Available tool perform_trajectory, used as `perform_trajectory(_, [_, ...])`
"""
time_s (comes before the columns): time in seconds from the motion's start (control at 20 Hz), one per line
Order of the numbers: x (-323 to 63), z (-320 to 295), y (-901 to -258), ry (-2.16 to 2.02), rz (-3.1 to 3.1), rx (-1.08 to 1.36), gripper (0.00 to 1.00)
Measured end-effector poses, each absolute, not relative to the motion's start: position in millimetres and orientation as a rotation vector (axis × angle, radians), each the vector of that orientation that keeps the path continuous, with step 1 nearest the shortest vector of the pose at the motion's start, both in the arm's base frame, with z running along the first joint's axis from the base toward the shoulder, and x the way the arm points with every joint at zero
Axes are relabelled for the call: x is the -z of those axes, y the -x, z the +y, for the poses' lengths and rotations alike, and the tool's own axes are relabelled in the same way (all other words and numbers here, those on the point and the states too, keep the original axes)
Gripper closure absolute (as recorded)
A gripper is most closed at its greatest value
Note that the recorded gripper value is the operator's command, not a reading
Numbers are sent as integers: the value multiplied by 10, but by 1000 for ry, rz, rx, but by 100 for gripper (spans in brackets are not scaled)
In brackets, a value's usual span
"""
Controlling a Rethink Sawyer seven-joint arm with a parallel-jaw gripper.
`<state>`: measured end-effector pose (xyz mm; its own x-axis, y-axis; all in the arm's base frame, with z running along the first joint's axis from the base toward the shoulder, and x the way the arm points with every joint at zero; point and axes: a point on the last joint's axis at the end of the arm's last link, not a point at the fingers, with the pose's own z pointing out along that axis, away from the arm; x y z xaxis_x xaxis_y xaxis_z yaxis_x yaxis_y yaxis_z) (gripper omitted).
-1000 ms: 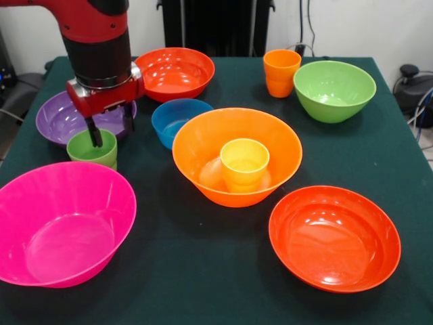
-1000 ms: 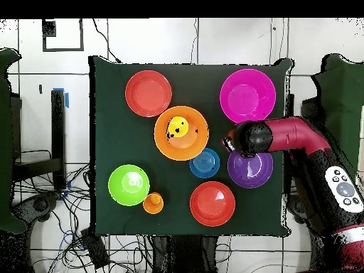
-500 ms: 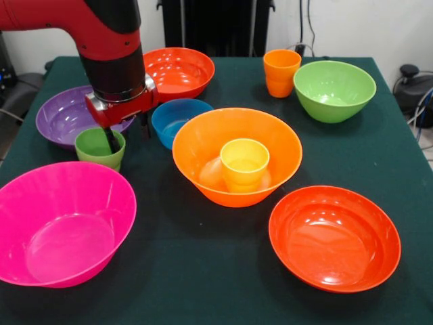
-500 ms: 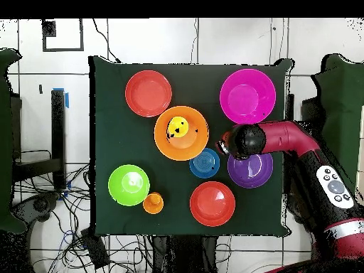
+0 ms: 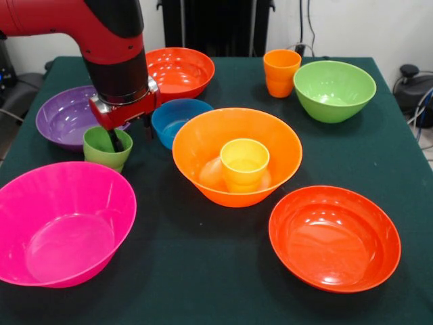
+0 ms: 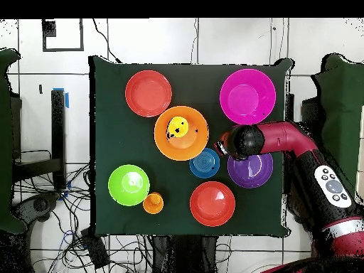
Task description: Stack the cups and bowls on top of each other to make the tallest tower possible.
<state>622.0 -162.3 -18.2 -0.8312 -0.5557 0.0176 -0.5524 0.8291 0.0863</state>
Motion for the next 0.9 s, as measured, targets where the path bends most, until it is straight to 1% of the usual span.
perform_trajectory(0.5, [186, -1627, -6217, -902, -2963, 116, 0])
perform_trajectory(0.55, [186, -1627, -6217, -902, -2963, 116, 100])
perform_trajectory(0.9, [87, -1704, -6313, -898, -2982, 80, 100])
